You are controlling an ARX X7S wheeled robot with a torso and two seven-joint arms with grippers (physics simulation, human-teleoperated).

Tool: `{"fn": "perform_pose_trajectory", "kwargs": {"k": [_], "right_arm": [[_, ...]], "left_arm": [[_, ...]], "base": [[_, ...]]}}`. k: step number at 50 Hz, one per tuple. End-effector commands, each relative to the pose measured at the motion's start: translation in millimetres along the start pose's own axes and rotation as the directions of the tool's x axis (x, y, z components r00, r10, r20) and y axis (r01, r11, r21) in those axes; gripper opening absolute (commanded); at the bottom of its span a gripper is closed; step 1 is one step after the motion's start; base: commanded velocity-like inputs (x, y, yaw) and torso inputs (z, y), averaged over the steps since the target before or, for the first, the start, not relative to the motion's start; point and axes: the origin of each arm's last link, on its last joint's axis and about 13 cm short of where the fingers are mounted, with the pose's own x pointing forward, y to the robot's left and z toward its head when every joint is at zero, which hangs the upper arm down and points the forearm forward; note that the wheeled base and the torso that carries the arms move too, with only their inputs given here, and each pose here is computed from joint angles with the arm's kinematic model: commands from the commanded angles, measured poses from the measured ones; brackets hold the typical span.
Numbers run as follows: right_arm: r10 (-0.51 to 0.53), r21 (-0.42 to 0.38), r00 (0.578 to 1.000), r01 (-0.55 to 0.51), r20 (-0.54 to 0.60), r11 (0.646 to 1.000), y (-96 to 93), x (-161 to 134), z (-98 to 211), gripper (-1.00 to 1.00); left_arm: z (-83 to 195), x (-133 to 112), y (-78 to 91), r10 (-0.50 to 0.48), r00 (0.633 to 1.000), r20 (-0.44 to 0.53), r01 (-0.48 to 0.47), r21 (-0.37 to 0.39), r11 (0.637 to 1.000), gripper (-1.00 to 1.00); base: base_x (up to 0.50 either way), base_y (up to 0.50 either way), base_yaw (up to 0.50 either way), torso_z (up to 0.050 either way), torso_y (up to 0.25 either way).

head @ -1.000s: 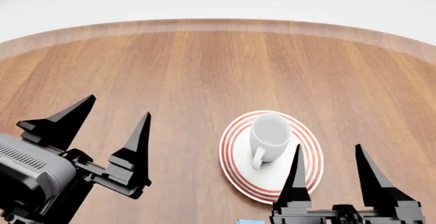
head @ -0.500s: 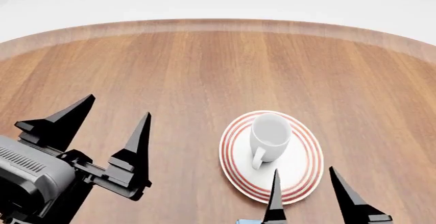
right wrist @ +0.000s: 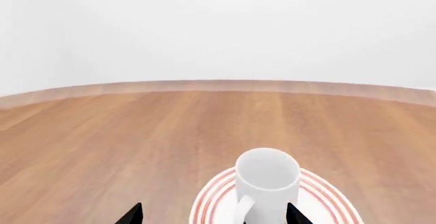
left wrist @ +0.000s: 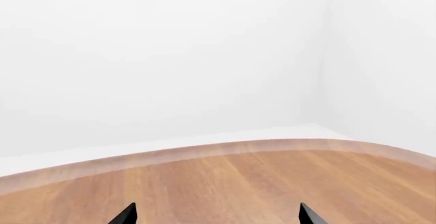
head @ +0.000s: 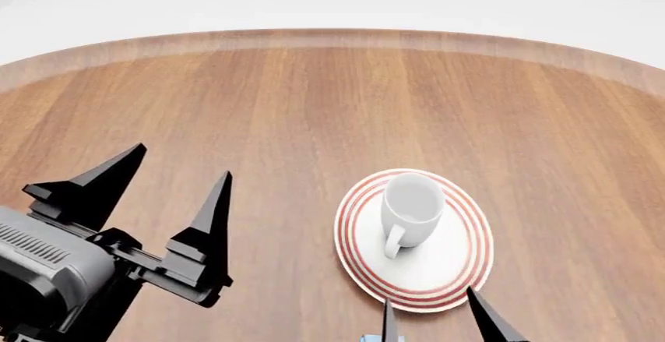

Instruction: Pick up the white mug and put it on the plate, and put the chocolate pudding to the right of the plate.

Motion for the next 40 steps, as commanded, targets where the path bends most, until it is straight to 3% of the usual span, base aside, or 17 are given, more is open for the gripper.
{"fn": "perform_pose_trajectory", "kwargs": {"k": [1,40], "right_arm": [[0.030,0.035,0.999,-0.029,-0.028,0.999,4.3,-5,4,1.00],[0.119,0.181,0.965,-0.078,-0.232,0.980,18.6,-15,10,1.00]], "left_arm": [[4,2,1.4,-0.009,0.999,0.032,0.010,-0.018,1.000,1.00],[1,3,-1.5,-0.023,1.000,0.018,0.023,-0.027,0.999,1.00]], "base": [[0.00,0.00,0.00,0.000,0.000],[0.00,0.00,0.00,0.000,0.000]]}}
